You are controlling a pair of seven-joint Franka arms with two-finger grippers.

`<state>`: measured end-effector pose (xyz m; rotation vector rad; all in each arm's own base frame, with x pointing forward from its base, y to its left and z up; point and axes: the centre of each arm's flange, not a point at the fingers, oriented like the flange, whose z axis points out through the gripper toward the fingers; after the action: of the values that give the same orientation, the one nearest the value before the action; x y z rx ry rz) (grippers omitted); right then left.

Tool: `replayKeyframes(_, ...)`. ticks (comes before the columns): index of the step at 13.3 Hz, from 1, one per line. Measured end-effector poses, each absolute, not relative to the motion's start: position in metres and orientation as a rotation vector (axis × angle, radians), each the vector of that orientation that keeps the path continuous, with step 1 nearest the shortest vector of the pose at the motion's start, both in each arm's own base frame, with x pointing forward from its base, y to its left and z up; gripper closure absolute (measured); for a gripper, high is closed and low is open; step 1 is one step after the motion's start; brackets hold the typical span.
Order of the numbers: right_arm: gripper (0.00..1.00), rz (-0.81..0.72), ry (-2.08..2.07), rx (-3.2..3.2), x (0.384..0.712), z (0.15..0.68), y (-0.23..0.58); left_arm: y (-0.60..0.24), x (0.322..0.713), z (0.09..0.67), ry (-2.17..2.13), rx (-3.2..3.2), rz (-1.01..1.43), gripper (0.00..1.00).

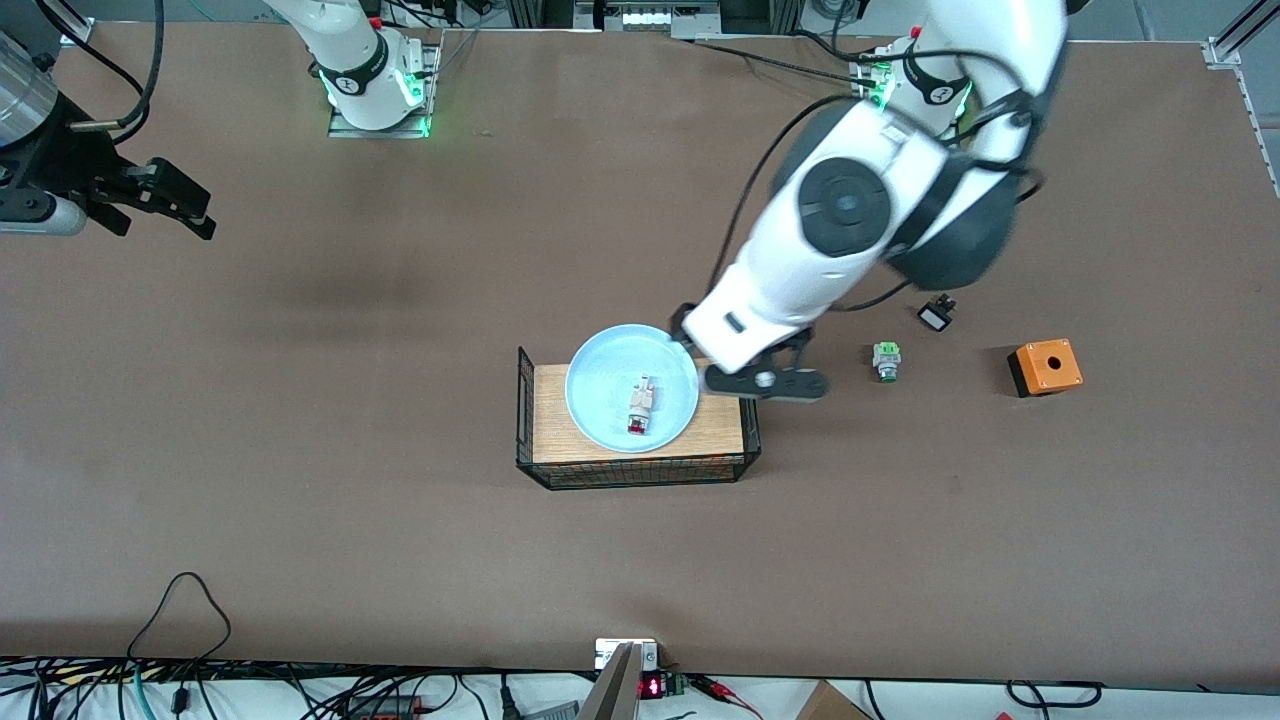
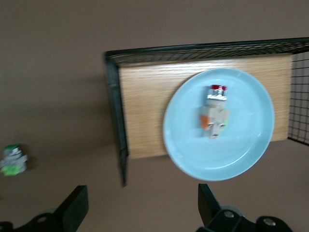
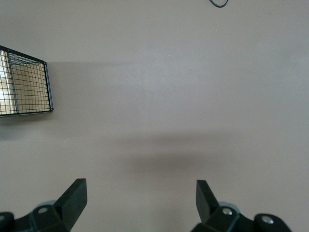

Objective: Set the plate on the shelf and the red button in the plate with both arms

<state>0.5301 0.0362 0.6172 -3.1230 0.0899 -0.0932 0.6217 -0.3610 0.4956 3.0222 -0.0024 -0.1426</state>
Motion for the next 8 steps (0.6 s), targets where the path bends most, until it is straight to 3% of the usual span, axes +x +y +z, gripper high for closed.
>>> replayKeyframes(8,0.0,-0.102,0.094,-3.122,0.53,0.618,0.035,-0.204,0.64,0.529,-0.185,3.102,-0.375,0.0)
